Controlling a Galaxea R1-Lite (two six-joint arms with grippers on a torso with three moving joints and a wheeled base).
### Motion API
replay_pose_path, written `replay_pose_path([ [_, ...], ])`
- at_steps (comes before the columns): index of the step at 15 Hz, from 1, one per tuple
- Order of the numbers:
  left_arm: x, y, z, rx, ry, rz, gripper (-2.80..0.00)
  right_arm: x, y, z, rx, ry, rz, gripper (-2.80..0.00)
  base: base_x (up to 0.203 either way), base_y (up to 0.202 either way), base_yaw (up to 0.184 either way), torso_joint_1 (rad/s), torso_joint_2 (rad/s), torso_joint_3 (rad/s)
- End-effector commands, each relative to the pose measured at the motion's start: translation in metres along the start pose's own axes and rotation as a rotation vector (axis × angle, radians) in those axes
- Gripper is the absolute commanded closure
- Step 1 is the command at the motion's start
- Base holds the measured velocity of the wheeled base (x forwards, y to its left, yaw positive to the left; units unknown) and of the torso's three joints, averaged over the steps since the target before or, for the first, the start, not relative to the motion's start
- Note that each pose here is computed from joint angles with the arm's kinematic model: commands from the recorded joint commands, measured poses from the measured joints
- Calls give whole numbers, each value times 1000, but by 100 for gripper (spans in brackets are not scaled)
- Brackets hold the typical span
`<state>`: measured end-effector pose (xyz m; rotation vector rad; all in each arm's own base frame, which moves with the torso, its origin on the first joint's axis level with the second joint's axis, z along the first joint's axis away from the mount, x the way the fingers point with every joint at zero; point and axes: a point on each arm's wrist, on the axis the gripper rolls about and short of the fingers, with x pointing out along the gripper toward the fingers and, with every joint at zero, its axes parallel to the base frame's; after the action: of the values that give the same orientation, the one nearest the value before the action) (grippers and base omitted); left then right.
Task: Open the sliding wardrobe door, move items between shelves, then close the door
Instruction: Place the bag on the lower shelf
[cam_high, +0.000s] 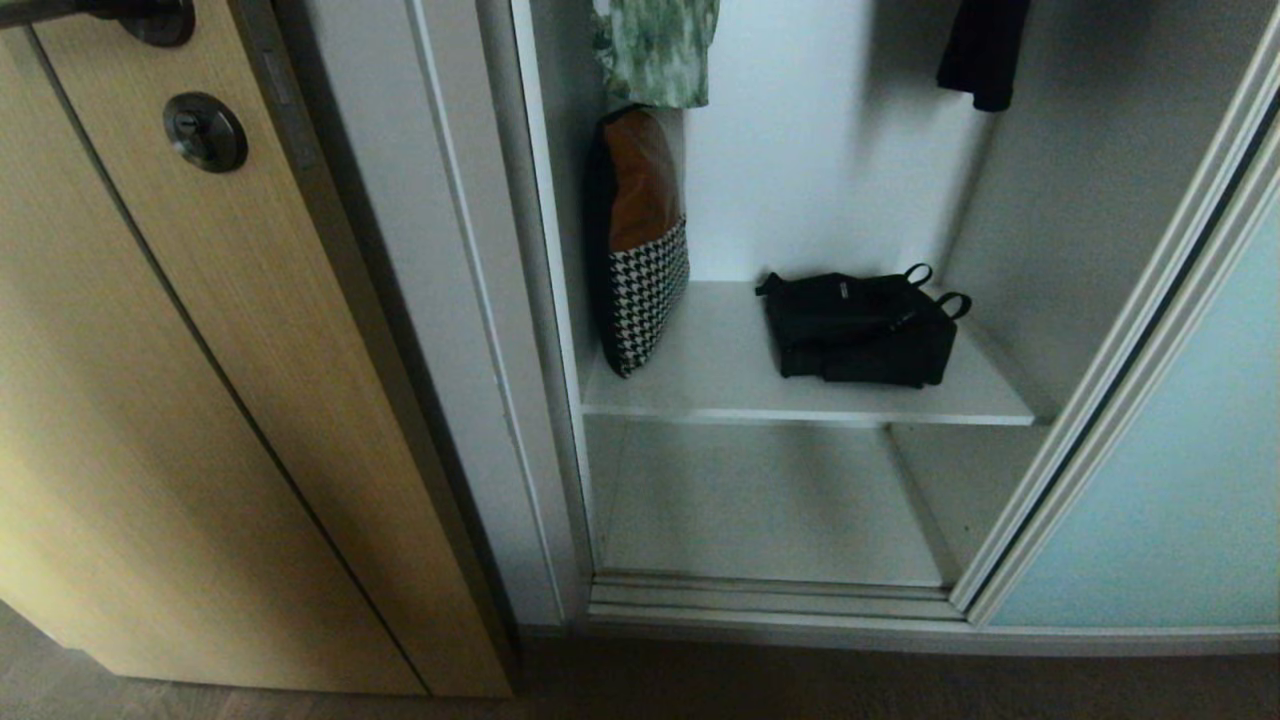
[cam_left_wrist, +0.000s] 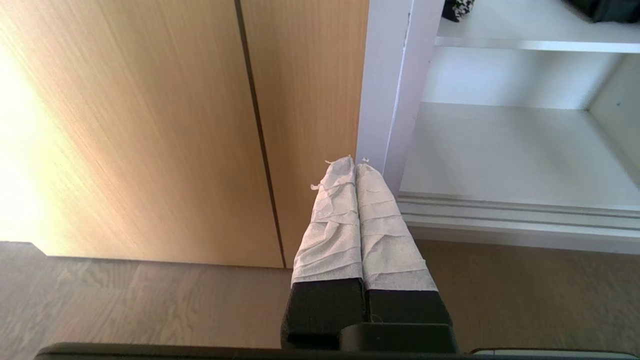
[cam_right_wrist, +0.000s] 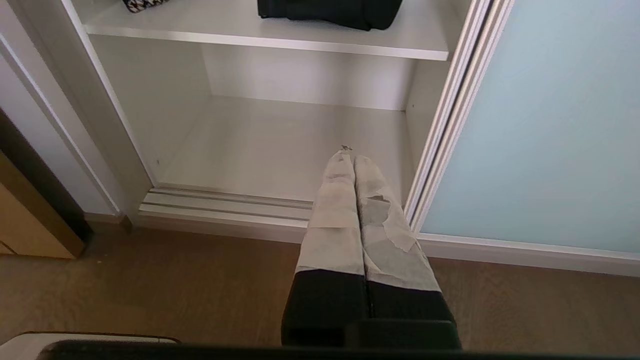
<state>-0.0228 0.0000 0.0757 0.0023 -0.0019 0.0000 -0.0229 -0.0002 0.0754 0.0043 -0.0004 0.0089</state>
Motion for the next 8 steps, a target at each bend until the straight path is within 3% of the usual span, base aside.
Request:
replay_pose_path([
  [1,0,0,0,1,0,1,0,0,0,0,0,0,2,0,0,0,0,0,0,0],
  [8,0,0,0,1,2,1,0,0,0,0,0,-1,2,0,0,0,0,0,0,0],
])
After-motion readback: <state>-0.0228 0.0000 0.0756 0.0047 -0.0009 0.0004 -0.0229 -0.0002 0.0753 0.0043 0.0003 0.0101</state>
